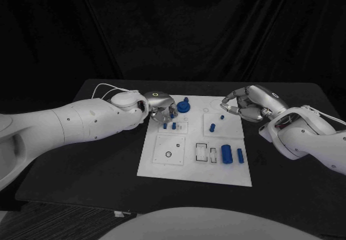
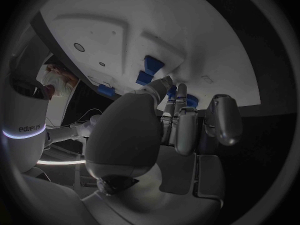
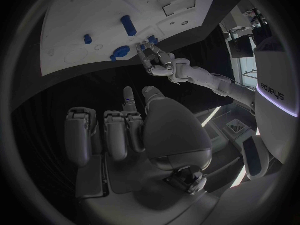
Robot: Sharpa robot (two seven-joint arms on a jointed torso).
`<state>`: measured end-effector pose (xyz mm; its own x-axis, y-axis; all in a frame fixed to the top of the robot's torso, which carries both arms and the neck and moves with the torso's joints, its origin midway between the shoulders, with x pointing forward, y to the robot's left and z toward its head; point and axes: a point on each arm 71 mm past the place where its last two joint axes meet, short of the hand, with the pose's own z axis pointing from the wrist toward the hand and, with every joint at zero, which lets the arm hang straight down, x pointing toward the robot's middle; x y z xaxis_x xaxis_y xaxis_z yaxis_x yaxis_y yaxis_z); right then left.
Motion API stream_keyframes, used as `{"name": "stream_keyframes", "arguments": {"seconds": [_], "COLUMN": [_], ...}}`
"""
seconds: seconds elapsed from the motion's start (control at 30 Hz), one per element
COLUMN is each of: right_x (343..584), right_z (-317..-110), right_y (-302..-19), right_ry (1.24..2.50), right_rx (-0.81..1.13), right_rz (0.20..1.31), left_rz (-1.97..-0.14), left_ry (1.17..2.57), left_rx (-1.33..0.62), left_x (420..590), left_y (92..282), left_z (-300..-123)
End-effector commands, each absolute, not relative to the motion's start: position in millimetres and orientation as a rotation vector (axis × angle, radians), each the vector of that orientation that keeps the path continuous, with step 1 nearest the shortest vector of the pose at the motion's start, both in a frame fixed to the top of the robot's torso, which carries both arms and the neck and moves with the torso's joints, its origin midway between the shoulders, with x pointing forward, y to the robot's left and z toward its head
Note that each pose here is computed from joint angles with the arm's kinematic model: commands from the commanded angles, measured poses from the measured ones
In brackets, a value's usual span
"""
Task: Assemble the parts on the task board
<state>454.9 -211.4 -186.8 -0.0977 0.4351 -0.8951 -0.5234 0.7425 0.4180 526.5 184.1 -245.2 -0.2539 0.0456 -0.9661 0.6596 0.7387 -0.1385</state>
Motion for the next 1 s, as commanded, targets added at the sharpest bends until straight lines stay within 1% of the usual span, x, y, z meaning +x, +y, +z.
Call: {"name": "stream_keyframes", "arguments": {"seconds": [0.03, 0.2, 0.33, 0.6, 0.83, 1.0], "right_x": [455, 455, 455, 454, 455, 459], "right_z": [-188, -188, -188, -188, -180, -166], "right_y": [-212, -213, -213, -216, -223, -226], "right_ry": [1.472, 1.472, 1.473, 1.47, 1.446, 1.412], "right_rx": [-0.069, -0.069, -0.068, -0.063, -0.056, -0.064], "right_rz": [0.791, 0.79, 0.788, 0.785, 0.772, 0.752], "left_rz": [-0.637, -0.627, -0.623, -0.619, -0.6, -0.589], "left_ry": [1.751, 1.723, 1.674, 1.574, 1.504, 1.446], "left_rx": [0.555, 0.54, 0.527, 0.508, 0.493, 0.46], "left_x": [525.9, 526.4, 527.0, 525.5, 521.6, 518.9], "left_y": [185.3, 189.9, 195.7, 212.3, 239.4, 259.6], "left_z": [-245.9, -243.8, -240.3, -232.8, -220.1, -205.2]}}
